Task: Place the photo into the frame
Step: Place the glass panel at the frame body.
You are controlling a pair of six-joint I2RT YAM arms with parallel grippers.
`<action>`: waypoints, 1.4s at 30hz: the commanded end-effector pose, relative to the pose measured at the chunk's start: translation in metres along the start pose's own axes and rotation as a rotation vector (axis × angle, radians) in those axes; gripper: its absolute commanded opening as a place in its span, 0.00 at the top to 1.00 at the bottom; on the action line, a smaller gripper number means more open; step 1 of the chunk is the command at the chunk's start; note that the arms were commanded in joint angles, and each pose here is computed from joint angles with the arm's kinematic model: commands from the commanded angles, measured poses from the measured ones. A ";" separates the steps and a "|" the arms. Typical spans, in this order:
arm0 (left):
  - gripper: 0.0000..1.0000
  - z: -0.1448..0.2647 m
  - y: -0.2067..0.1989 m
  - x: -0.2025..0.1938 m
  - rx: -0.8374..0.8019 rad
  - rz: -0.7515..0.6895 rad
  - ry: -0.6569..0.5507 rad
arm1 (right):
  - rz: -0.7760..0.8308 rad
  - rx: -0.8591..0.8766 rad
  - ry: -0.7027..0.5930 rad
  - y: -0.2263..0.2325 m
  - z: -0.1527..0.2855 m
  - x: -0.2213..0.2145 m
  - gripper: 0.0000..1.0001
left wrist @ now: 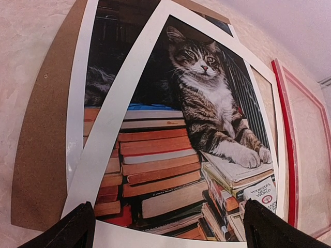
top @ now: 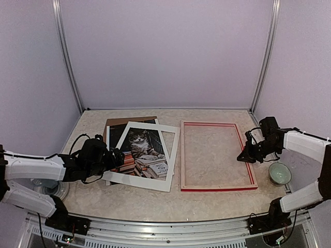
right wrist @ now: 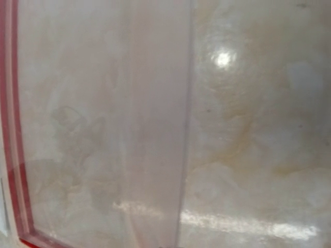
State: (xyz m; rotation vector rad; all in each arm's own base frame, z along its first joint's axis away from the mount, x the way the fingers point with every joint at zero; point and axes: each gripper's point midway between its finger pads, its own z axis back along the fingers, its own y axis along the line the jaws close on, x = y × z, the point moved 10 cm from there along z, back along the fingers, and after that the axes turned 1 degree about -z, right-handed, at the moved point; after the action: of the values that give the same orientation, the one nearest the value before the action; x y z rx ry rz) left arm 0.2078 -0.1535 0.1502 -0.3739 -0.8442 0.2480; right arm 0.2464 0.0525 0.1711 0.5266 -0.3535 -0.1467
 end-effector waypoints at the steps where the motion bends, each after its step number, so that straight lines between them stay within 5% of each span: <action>1: 0.01 -0.001 -0.009 0.003 -0.025 0.001 -0.013 | 0.012 -0.083 -0.032 -0.003 0.008 0.009 1.00; 42: 0.01 0.003 -0.008 0.003 -0.026 -0.006 -0.025 | 0.028 -0.147 -0.031 -0.001 0.022 0.009 1.00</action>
State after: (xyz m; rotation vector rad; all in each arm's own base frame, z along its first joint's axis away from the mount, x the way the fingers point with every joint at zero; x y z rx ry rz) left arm 0.2073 -0.1570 0.1484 -0.3785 -0.8415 0.2376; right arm 0.2463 0.0439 0.1812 0.3996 -0.3430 -0.1628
